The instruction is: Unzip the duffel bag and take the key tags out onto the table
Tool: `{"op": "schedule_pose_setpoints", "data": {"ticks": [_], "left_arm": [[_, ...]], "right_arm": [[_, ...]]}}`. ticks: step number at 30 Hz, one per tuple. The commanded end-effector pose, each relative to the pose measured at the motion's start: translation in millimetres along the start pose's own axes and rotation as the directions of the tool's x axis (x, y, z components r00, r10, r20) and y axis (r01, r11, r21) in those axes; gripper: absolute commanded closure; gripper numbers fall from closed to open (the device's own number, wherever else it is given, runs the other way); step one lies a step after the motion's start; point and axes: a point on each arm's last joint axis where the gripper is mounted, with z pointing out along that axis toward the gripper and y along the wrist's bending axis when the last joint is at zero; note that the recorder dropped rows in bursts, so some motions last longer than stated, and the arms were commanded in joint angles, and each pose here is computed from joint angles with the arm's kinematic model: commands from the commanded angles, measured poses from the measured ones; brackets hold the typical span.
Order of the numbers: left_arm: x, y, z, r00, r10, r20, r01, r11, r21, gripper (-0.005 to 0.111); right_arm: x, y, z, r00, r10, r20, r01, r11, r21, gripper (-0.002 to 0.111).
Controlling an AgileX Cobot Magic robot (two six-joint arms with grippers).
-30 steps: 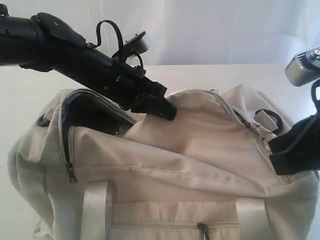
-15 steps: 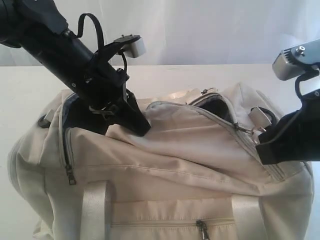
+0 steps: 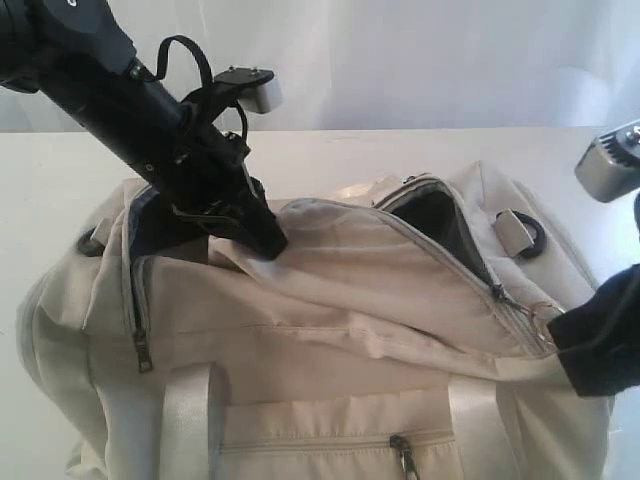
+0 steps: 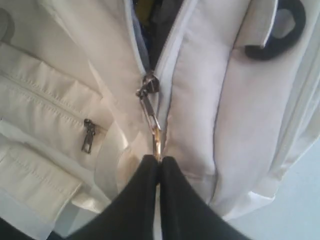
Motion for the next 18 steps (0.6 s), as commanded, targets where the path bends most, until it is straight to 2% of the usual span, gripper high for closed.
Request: {"op": "schedule_pose_setpoints", "data": {"ticks": [1,3,5,7,8,10,12,13,14,15,18], "left_arm": [[0,1.4,-5,1.0,0.011,0.0,-0.011,0.999,-0.039,0.107],[0,1.0,-5,1.0,0.011,-0.006,-0.011,0.999,-0.034,0.107],[1,-3.7,-6,1.0,-0.007,-0.008,0.007,1.0,0.013,0.107],[-1,-13.3,-6,1.0,0.007,0.008,-0.008,0.993,0.119,0.107],[-1,-14.7,-6,1.0,0.008,0.012,-0.009,0.991,0.135,0.107],[0,-16.8,-7,1.0,0.004,0.004,-0.004,0.988,0.156,0.107],[2,-18.5,-7,1.0,0.008,-0.017,-0.005,0.984,0.176,0.107],[2,-20.1,-8,1.0,0.018,-0.022,-0.014,0.982,0.189,0.107],[3,-23.5,-11,0.999,0.03,-0.019,-0.025,0.977,0.213,0.107],[2,-28.8,-16,0.999,0.046,0.001,-0.045,0.971,0.235,0.107],[0,-41.6,-32,0.995,0.084,0.055,-0.096,0.958,0.271,0.107]], "right_arm": [[21,3,-15,0.995,-0.026,-0.092,0.027,1.0,0.003,0.108],[28,4,-21,0.994,-0.038,-0.106,0.04,0.999,0.014,0.108],[27,4,-22,0.995,-0.063,-0.082,0.065,0.998,0.017,0.108],[21,3,-22,0.993,-0.12,-0.013,0.12,0.992,0.034,0.108],[20,3,-22,0.991,-0.134,-0.006,0.134,0.99,0.037,0.106],[19,3,-22,0.99,-0.139,0.001,0.139,0.989,0.039,0.095],[19,3,-22,0.993,-0.114,0.005,0.114,0.993,0.037,0.07],[18,3,-23,0.994,-0.113,0.008,0.113,0.993,0.038,0.054],[17,3,-25,0.993,-0.115,0.016,0.114,0.993,0.04,0.045],[14,3,-28,0.994,-0.103,0.028,0.102,0.994,0.042,0.038],[9,4,-36,0.996,-0.076,0.055,0.074,0.996,0.045,0.038]]}}
